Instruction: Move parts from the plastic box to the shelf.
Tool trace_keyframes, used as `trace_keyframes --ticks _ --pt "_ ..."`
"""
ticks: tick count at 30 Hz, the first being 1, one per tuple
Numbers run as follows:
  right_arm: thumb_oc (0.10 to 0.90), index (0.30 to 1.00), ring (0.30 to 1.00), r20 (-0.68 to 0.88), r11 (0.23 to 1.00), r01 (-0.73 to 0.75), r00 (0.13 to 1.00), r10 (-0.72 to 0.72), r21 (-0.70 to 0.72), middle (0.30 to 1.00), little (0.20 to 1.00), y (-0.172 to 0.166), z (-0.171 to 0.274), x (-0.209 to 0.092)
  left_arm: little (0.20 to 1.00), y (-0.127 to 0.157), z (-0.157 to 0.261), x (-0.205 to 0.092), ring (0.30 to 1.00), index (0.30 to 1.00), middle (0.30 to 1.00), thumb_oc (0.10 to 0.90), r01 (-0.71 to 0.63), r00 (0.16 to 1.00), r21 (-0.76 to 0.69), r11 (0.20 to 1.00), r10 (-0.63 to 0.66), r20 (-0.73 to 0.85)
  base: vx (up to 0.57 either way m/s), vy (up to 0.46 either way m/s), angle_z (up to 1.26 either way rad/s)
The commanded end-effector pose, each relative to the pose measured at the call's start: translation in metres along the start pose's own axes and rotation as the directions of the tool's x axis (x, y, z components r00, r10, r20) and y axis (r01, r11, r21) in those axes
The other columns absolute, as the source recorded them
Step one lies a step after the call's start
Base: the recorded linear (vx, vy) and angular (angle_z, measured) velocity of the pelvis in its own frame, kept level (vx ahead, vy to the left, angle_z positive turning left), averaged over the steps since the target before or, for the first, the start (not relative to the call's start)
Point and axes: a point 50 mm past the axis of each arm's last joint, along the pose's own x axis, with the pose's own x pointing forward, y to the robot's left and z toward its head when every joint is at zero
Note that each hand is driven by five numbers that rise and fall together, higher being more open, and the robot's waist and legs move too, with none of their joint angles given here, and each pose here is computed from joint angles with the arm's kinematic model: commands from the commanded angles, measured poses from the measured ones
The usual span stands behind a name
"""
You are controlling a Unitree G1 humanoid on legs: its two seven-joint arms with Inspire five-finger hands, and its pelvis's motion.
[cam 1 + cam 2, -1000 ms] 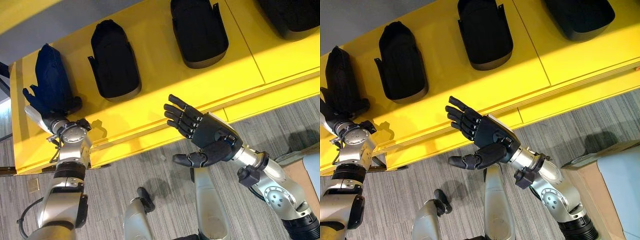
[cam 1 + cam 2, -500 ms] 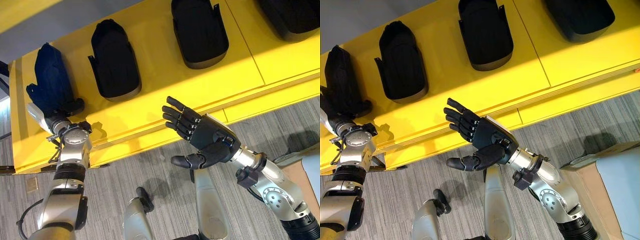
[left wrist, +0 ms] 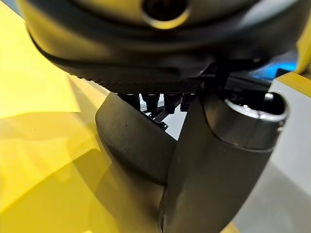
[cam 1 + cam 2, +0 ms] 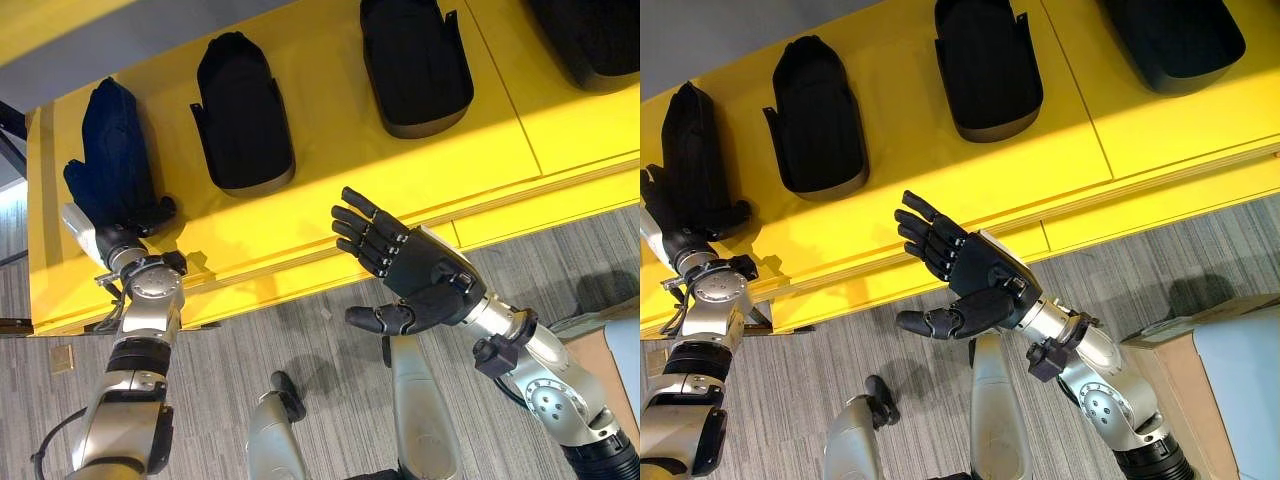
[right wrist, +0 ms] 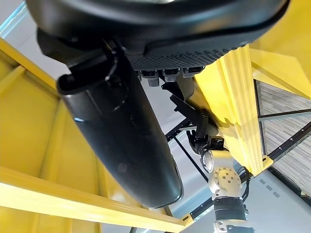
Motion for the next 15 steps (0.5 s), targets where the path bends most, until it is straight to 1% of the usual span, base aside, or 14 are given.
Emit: trace_keyframes --ticks 1,4,8,11,15 --pt "0.900 1.000 1.000 0.312 0.989 -0.147 0.939 0.143 -0.011 1.000 1.000 0.0270 0.0332 0.0180 1.000 0.0266 -0.0315 -0.0013 1.000 1.000 1.000 0.900 0.001 1.000 0.231 0.973 0.005 -0.026 0.00 0.000 0.00" --pt "0.900 1.000 1.000 0.318 0.990 -0.143 0.937 0.141 -0.018 1.000 1.000 0.0264 0.0337 0.0178 1.000 0.0284 -0.0332 -0.0031 1.000 1.000 1.000 0.900 0.001 1.000 0.276 0.961 0.003 -0.012 0.00 0.000 0.00" --pt "0.900 1.000 1.000 0.329 0.991 -0.134 0.935 0.134 -0.023 1.000 1.000 0.0258 0.0341 0.0163 1.000 0.0337 -0.0331 -0.0036 1.000 1.000 1.000 0.900 -0.011 1.000 0.280 0.960 0.009 0.005 0.00 0.000 0.00" --pt "0.900 1.000 1.000 0.332 0.991 -0.132 0.934 0.132 -0.022 1.000 1.000 0.0258 0.0337 0.0163 1.000 0.0335 -0.0334 -0.0058 1.000 1.000 1.000 0.900 -0.019 1.000 0.252 0.968 0.018 0.004 0.00 0.000 0.00" --pt "0.900 1.000 1.000 0.339 0.992 -0.127 0.932 0.128 -0.024 1.000 1.000 0.0260 0.0330 0.0169 1.000 0.0351 -0.0311 -0.0083 1.000 1.000 1.000 0.900 -0.083 0.997 0.199 0.977 0.082 0.014 0.00 -0.011 0.00"
